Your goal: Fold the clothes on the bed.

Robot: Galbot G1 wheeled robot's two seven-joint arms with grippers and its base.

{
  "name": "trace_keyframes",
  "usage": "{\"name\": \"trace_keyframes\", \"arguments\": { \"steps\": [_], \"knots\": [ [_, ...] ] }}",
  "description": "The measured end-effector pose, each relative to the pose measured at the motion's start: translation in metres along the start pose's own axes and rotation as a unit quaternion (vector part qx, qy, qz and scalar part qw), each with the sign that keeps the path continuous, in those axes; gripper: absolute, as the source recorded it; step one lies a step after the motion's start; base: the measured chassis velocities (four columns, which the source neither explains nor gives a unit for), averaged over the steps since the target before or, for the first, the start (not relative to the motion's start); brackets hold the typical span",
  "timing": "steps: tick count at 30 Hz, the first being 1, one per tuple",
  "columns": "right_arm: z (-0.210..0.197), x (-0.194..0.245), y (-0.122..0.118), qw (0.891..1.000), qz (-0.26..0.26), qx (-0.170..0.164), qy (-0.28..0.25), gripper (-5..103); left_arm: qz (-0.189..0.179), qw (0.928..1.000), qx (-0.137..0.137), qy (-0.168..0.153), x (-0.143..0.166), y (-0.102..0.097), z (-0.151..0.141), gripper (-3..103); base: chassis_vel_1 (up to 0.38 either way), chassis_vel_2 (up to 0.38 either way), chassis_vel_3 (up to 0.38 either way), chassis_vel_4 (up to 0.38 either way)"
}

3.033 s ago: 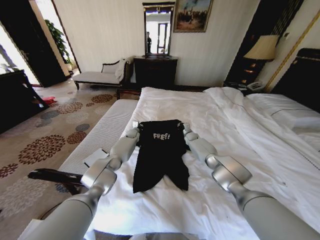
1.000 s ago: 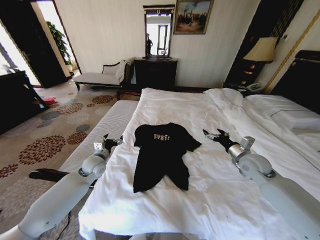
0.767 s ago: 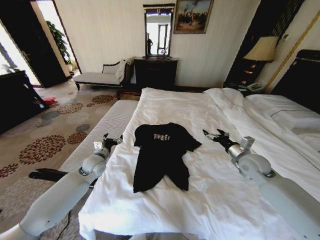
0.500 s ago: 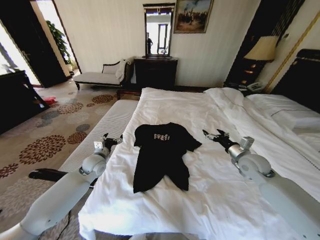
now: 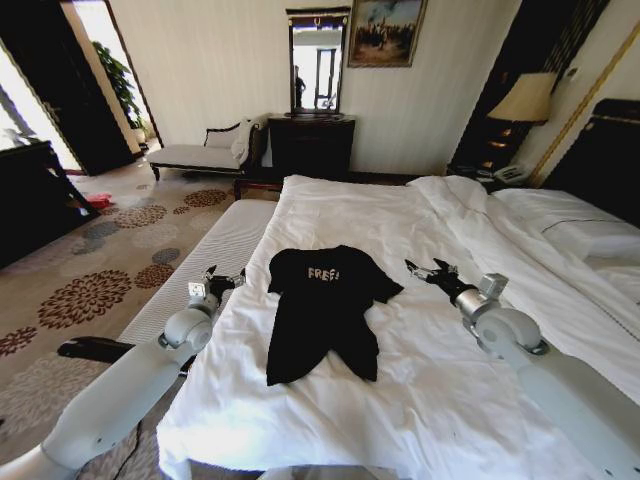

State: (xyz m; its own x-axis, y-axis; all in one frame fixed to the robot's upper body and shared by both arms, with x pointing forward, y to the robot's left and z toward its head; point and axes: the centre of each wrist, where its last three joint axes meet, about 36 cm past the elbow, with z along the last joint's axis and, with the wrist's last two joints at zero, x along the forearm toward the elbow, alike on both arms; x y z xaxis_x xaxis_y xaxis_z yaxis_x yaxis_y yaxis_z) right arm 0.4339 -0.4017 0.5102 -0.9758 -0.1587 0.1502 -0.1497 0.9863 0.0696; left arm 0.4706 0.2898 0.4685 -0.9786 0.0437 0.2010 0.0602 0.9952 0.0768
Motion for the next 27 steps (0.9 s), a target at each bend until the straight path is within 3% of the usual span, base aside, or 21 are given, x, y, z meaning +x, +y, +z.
{"name": "trace_keyframes", "arguments": {
  "steps": [21, 22, 24, 25, 27],
  "knots": [
    [0.000, 0.000, 0.000, 1.000, 0.000, 0.000, 0.000, 100, 0.000, 1.0000, 0.000, 0.000, 0.000, 0.000, 0.000, 100, 0.000, 0.000, 0.000, 0.000],
    [0.000, 0.000, 0.000, 1.000, 0.001, 0.005, -0.006, 100, 0.001, 1.0000, -0.002, -0.005, 0.000, 0.000, 0.000, 100, 0.000, 0.000, 0.000, 0.000],
    [-0.017, 0.010, -0.009, 0.990, 0.024, 0.104, -0.093, 100, 0.003, 0.9975, -0.017, -0.068, 0.017, 0.010, -0.022, 100, 0.000, 0.000, 0.000, 0.000],
    [-0.024, 0.019, -0.017, 0.983, 0.037, 0.133, -0.120, 100, 0.001, 0.9962, -0.022, -0.085, 0.025, 0.015, -0.027, 100, 0.000, 0.000, 0.000, 0.000],
    [-0.020, 0.027, -0.019, 0.980, 0.040, 0.144, -0.128, 100, 0.006, 0.9962, -0.024, -0.084, 0.033, 0.015, -0.024, 100, 0.000, 0.000, 0.000, 0.000]
  ]
}}
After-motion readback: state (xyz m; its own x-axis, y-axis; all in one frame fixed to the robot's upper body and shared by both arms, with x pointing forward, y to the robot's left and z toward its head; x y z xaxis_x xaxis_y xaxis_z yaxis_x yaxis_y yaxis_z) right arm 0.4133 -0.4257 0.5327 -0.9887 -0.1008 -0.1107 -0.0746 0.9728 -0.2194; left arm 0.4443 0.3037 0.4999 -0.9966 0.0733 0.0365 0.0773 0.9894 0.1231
